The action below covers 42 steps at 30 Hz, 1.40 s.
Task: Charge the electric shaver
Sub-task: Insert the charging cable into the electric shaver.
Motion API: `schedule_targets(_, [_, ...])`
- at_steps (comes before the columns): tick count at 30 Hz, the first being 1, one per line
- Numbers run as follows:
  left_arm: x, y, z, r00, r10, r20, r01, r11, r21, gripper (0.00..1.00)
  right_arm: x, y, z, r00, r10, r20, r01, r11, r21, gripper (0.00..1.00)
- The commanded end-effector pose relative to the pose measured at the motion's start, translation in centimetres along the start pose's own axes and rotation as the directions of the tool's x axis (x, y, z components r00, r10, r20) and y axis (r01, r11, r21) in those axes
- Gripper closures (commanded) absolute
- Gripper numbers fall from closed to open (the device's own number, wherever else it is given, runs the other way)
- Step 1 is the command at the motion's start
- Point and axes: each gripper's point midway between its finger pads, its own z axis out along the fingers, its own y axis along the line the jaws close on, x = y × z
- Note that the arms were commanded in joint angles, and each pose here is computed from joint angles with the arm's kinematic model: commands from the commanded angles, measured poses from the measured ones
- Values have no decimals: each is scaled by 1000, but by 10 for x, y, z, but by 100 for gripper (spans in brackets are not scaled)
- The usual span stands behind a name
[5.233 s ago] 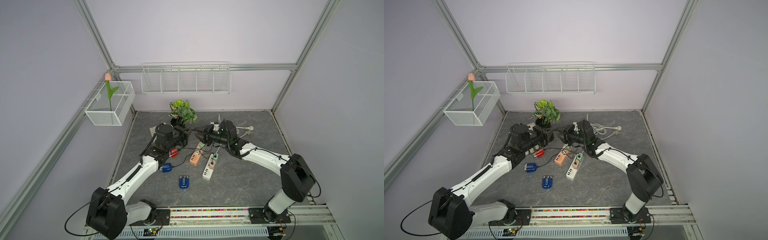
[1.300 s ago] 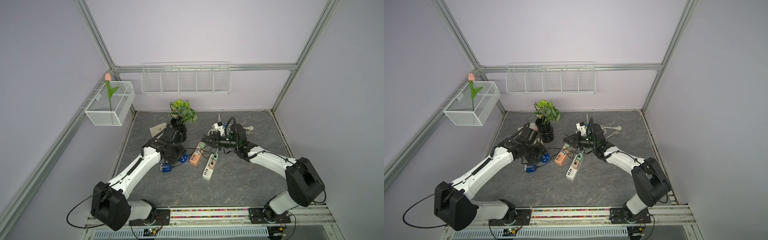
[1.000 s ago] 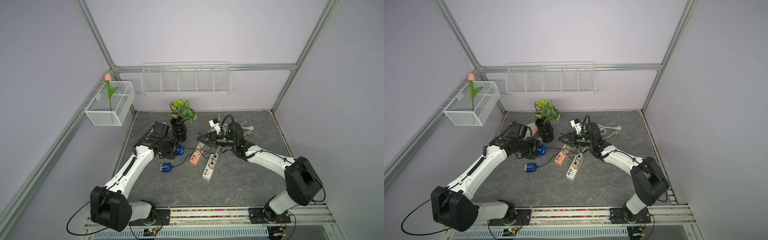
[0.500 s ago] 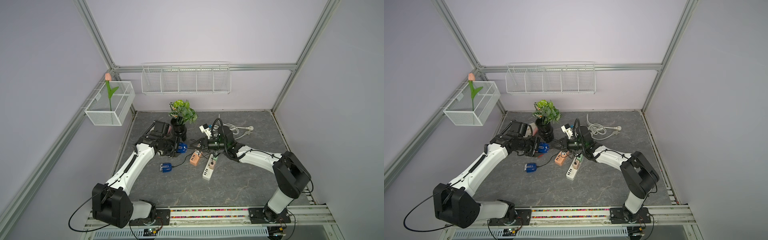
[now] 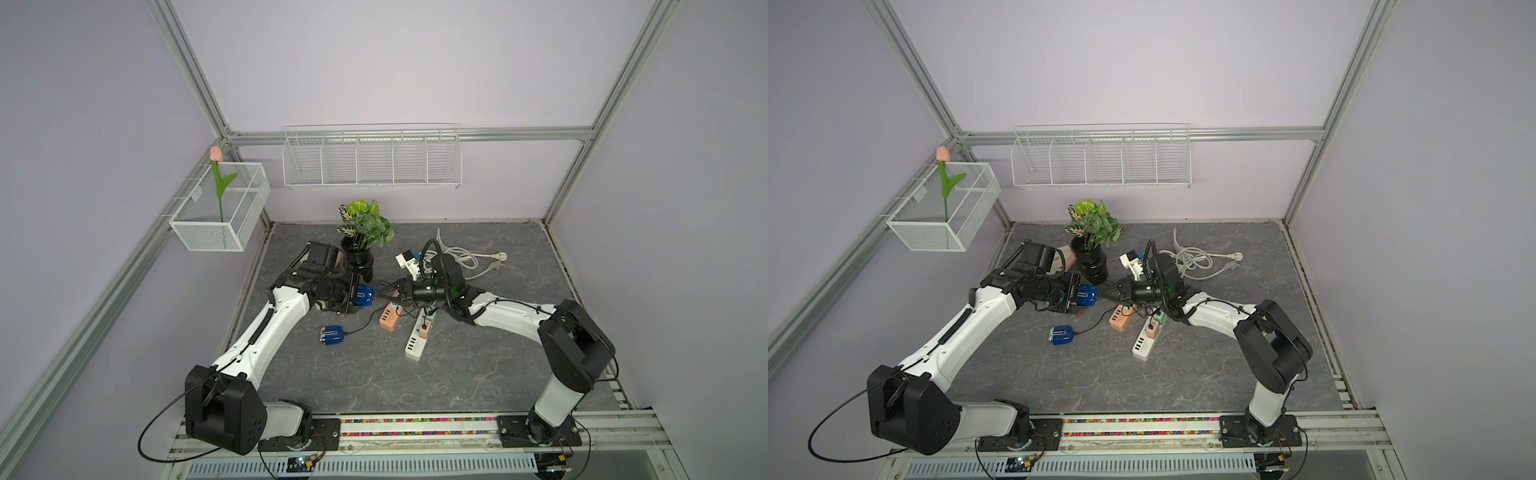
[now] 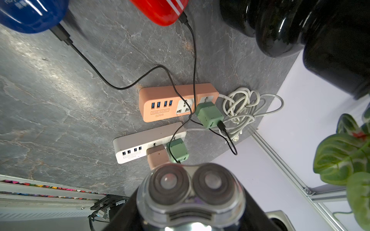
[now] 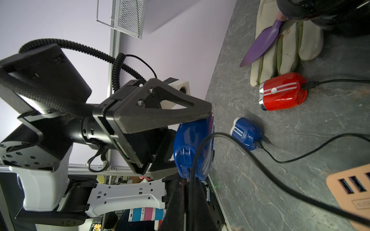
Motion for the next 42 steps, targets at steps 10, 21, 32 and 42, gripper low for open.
schedule_targets(10, [7,-10,-1,998,-45,-37,45,999,12,100,-3,8,8,999,-33,8,33,999,-25,93])
schedule_targets(21, [8,-11,-1,997,-56,-44,56,998,12,100,-3,-2,10,1000,-31,-3,31,999,7,93])
schedule_targets(32, [9,-11,-1,997,-58,-52,59,998,13,100,-5,-15,5,999,-31,19,30,999,41,93])
schedule_targets(42, [13,-11,2,996,-64,-60,65,998,1,100,-16,-5,5,994,-95,59,92,995,44,93])
